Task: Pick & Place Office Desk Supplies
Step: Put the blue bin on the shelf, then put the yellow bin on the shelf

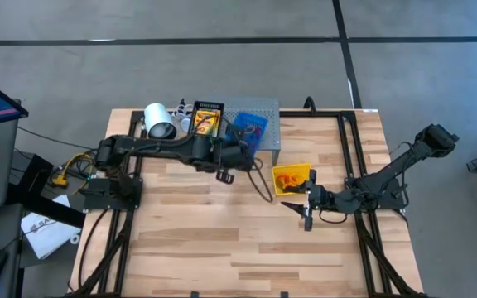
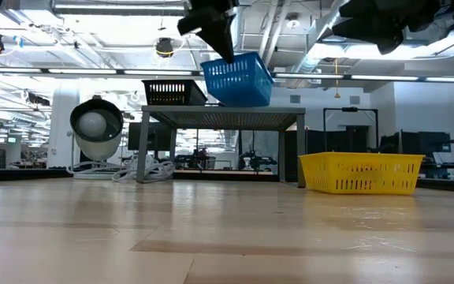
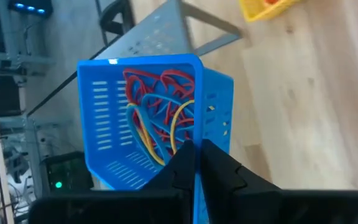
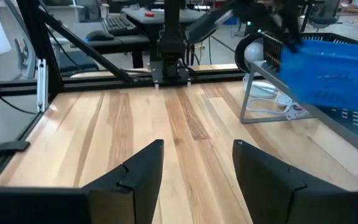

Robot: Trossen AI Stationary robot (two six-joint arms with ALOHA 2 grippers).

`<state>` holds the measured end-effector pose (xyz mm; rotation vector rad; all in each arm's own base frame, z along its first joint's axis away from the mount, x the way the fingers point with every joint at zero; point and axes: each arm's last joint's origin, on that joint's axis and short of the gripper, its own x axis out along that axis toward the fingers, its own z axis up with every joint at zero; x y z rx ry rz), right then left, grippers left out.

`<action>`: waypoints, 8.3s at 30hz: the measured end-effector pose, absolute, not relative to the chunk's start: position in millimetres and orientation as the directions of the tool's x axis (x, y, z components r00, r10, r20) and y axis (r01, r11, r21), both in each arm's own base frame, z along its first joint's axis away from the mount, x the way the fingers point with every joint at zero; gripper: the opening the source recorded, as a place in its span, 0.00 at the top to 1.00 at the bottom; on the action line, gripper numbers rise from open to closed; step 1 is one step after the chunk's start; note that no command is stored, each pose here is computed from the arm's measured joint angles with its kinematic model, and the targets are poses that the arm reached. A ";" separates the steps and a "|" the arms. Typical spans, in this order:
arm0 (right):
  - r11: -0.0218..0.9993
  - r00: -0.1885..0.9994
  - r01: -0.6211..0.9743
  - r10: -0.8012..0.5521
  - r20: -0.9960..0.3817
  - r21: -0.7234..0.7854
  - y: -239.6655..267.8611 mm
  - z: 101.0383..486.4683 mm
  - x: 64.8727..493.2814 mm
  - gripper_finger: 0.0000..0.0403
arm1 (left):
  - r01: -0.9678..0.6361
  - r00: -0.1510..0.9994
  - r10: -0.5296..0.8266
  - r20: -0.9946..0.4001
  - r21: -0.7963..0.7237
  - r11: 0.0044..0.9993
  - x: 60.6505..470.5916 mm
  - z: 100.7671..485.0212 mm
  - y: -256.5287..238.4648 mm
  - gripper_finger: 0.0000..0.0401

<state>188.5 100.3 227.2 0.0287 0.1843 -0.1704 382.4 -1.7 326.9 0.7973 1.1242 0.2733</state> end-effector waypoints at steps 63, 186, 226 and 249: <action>0.985 0.966 0.172 -0.168 -0.196 0.004 100.1 225.7 188.2 0.53 | 0.057 0.359 0.590 -0.723 0.648 0.760 378.5 325.6 45.3 0.67; 0.695 0.391 0.691 -0.128 -0.911 0.199 -2.1 220.7 306.8 0.63 | 0.012 0.938 0.041 -0.345 0.149 0.989 199.6 254.1 -46.2 0.58; 0.570 0.204 0.812 -0.072 -0.976 0.127 -2.2 176.8 351.3 0.62 | 0.015 0.933 0.036 -0.358 0.140 0.990 199.0 253.3 -46.5 0.58; 0.696 0.103 0.717 -0.042 -0.994 0.045 37.5 170.9 341.7 0.96 | 0.018 0.931 0.034 -0.364 0.140 0.990 198.9 252.6 -46.6 0.58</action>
